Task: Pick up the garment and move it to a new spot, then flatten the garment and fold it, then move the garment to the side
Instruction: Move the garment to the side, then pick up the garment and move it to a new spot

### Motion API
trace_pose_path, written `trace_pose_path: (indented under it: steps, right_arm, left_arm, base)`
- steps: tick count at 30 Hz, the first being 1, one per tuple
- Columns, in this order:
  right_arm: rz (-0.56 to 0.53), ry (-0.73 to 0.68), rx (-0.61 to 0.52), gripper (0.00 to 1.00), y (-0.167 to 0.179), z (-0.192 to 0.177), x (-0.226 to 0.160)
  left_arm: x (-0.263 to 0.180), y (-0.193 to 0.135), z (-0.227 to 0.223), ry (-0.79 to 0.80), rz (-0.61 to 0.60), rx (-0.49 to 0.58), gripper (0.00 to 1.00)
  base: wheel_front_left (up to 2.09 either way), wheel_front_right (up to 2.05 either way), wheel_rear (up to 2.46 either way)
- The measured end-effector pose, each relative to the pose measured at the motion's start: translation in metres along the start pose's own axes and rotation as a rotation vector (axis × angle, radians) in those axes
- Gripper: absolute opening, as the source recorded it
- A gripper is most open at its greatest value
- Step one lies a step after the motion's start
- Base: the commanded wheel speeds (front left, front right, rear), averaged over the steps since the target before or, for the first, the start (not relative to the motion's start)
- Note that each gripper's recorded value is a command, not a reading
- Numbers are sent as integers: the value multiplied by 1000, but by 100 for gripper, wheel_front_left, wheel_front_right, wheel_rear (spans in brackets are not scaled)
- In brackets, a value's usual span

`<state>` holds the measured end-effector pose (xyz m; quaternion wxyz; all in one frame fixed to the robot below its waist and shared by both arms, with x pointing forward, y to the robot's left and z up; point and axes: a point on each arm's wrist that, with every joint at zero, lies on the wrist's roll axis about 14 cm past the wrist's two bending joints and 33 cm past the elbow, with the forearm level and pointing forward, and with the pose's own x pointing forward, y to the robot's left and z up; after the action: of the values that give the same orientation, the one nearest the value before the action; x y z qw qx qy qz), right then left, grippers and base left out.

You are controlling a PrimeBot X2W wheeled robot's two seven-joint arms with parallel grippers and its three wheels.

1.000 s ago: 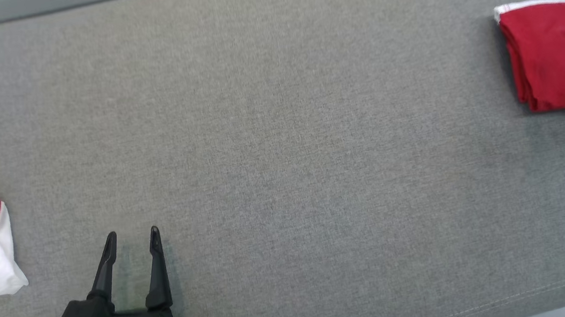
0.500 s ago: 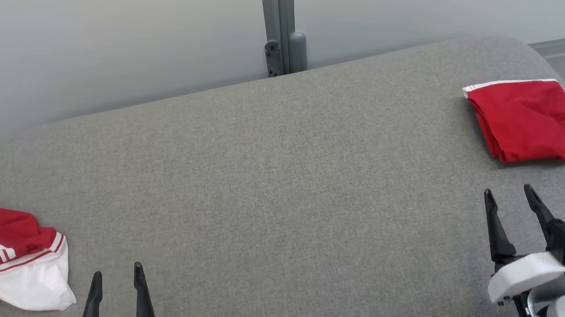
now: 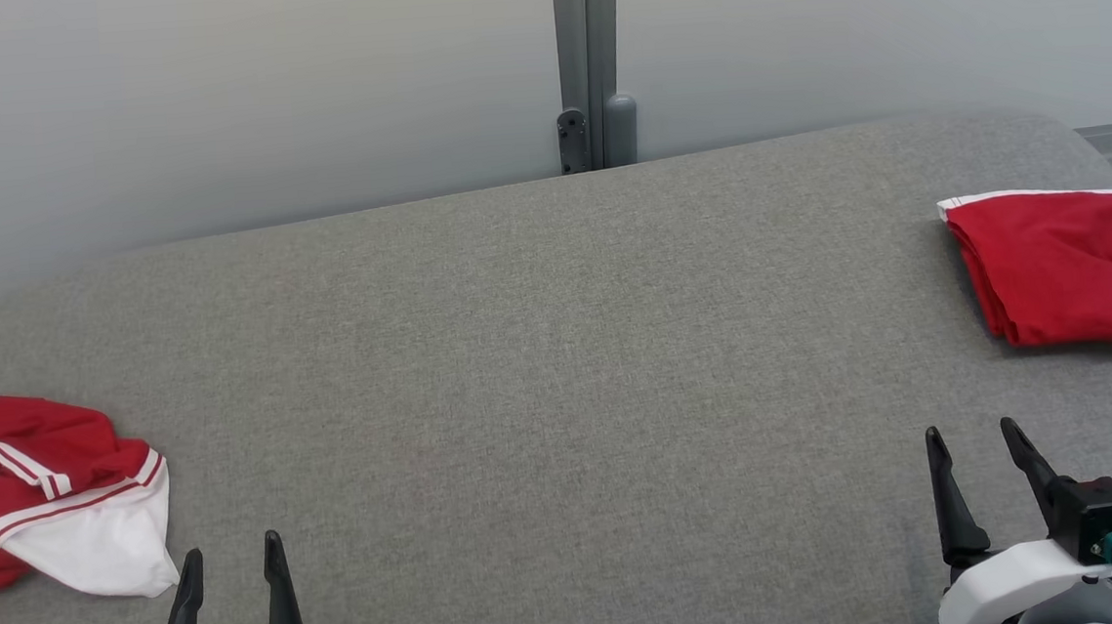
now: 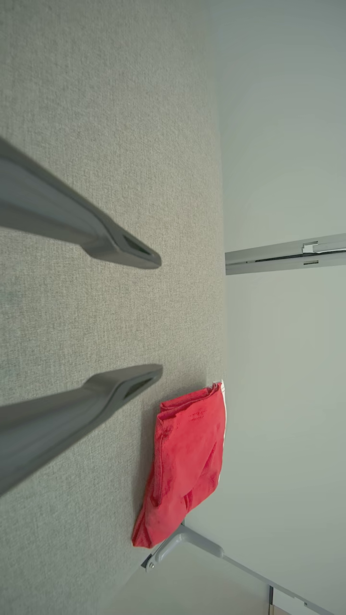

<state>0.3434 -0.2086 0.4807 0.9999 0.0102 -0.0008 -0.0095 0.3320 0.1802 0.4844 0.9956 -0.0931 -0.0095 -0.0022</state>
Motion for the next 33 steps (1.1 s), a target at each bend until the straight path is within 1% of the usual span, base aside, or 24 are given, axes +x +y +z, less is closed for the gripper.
trace_pose_path:
  steps: [12, 17, 21, 28, 31, 33]
  right_arm:
    - [24, -3, 7, 100, 8, 1, 6]
    - [68, 15, 5, 100, 22, -5, 10]
    - [148, 17, 15, 100, 48, -5, 20]
    - [354, 6, 38, 100, 120, 1, 35]
    - [432, 2, 36, 100, 147, 3, 38]
    - [467, -1, 35, 100, 159, 4, 39]
  left_arm:
    - [-4, 2, -2, 6, 11, -6, 100]
    - [-9, 11, 4, -15, 43, -10, 100]
    - [-24, 32, 9, -32, 117, -9, 100]
    - [-73, 83, 13, -53, 311, -8, 100]
    - [-94, 98, 13, -60, 376, -12, 100]
    - [-104, 105, 15, -70, 409, -13, 100]
  base:
    - [0, 0, 0]
    - [0, 0, 0]
    - [0, 0, 0]
    - [0, 0, 0]
    - [0, 0, 0]
    - [0, 0, 0]
